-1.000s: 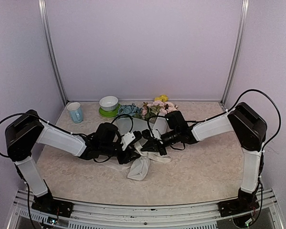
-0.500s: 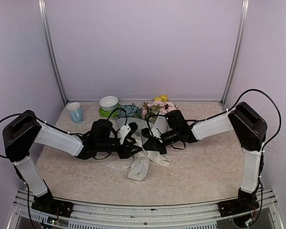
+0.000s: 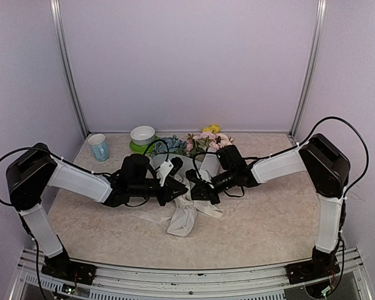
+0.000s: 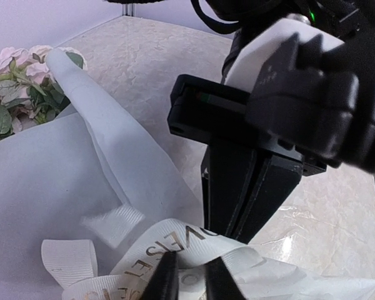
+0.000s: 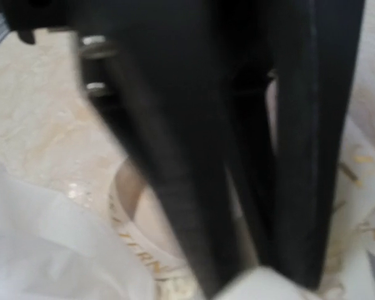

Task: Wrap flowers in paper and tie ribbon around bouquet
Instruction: Cross the half-tied ribbon over the folded bouquet.

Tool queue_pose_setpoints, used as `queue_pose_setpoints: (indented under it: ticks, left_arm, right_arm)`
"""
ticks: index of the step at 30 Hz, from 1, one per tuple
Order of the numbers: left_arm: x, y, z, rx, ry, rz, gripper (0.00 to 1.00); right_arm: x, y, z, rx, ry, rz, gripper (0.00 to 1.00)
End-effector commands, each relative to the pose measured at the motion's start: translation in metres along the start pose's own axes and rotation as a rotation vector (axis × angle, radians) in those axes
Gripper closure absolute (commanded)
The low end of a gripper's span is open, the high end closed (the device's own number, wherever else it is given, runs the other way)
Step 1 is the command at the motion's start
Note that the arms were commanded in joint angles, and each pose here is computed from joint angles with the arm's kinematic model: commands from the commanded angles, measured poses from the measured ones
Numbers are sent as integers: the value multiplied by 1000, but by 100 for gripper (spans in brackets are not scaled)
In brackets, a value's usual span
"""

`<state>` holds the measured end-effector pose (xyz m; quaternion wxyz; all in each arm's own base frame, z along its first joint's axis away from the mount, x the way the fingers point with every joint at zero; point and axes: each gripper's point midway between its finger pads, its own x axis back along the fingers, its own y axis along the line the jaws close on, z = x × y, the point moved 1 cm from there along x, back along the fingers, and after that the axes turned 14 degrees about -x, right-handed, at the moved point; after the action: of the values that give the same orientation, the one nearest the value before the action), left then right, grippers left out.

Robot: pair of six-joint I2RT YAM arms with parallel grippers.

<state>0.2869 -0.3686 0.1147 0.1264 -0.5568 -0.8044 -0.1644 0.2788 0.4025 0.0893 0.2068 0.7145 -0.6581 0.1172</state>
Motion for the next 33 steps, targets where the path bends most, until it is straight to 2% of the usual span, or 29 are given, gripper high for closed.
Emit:
queue_pose_setpoints:
  ticks: [1, 3, 7, 9, 13, 15, 19, 26, 33]
  left_arm:
    - [-2, -2, -16, -1, -57, 27, 93]
    - [-1, -3, -19, 2, -71, 35, 97]
    - [3, -6, -23, 6, -96, 48, 98]
    - [4, -6, -21, 7, -93, 54, 94]
    - [8, -4, -17, 23, -78, 67, 74]
    - [9, -1, -14, 24, -63, 67, 69]
    - [1, 2, 1, 23, 18, 76, 67]
    - [11, 18, 2, 47, 1, 6, 66]
    - [4, 13, 5, 55, -1, 50, 62]
  right_arm:
    - [0, 16, -1, -8, -10, -89, 100]
    - [0, 23, -3, -3, -23, -123, 100]
    - [-3, 22, -9, -4, -44, -150, 100]
    - [-7, 16, -12, -5, -49, -156, 100]
    - [-12, 15, -8, -4, -33, -185, 100]
    - [-13, 20, -8, 2, -34, -229, 100]
    - [-14, 23, -4, -9, -13, -275, 100]
    - [-3, 36, 15, -65, 65, -332, 100]
    - [-5, 25, -2, -47, -7, -298, 100]
